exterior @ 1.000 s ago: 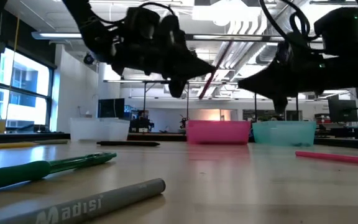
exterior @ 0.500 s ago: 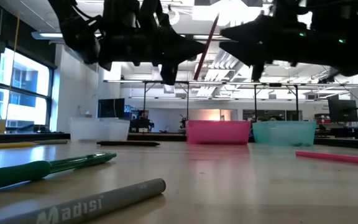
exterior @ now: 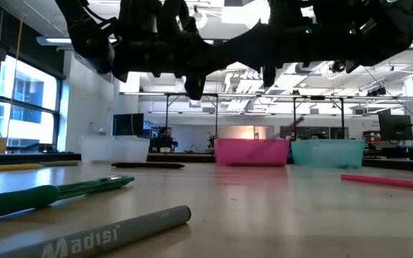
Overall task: Sort crayons/erasers/pens/pencils in bins
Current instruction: Put the red pencil into the blue bin
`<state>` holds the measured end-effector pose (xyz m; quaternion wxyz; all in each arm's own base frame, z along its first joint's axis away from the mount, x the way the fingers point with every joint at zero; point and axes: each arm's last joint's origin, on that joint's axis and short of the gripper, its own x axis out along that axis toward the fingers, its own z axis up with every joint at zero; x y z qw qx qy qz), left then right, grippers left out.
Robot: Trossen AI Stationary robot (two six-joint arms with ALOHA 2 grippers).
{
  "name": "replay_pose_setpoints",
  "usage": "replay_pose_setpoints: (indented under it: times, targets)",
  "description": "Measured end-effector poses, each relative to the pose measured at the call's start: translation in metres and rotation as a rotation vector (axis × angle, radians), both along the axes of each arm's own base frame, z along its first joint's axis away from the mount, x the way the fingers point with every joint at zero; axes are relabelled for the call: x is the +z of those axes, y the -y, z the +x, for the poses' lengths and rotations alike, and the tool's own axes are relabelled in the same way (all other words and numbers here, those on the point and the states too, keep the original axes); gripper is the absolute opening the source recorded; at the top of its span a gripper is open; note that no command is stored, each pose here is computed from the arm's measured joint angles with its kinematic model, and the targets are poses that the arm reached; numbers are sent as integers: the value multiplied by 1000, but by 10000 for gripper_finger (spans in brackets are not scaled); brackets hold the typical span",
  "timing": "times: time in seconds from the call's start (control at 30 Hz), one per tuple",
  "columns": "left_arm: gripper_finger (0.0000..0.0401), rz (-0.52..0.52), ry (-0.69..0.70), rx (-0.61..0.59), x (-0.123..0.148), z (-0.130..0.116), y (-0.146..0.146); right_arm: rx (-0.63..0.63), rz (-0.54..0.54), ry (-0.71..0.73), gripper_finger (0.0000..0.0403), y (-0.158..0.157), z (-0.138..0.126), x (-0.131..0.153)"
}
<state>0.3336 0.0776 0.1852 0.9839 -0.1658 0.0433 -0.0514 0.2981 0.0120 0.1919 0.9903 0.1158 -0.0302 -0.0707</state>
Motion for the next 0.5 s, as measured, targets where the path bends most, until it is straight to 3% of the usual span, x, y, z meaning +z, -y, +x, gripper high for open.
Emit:
replay_pose_setpoints:
  times: [0.07, 0.23, 0.33, 0.5]
  targets:
    - [0, 2, -14, 2, -3, -2, 0, 1, 5, -42, 13, 0, -1, -1]
    - [0, -2, -34, 46, -18, -22, 4, -39, 78, -335, 45, 1, -16, -12]
    - [0, 2, 21, 72, -23, -36, 8, -140, 85, -551, 48, 5, -27, -12]
    - [0, 12, 151, 71, -26, -57, 14, -365, 196, -910, 72, 31, -50, -23]
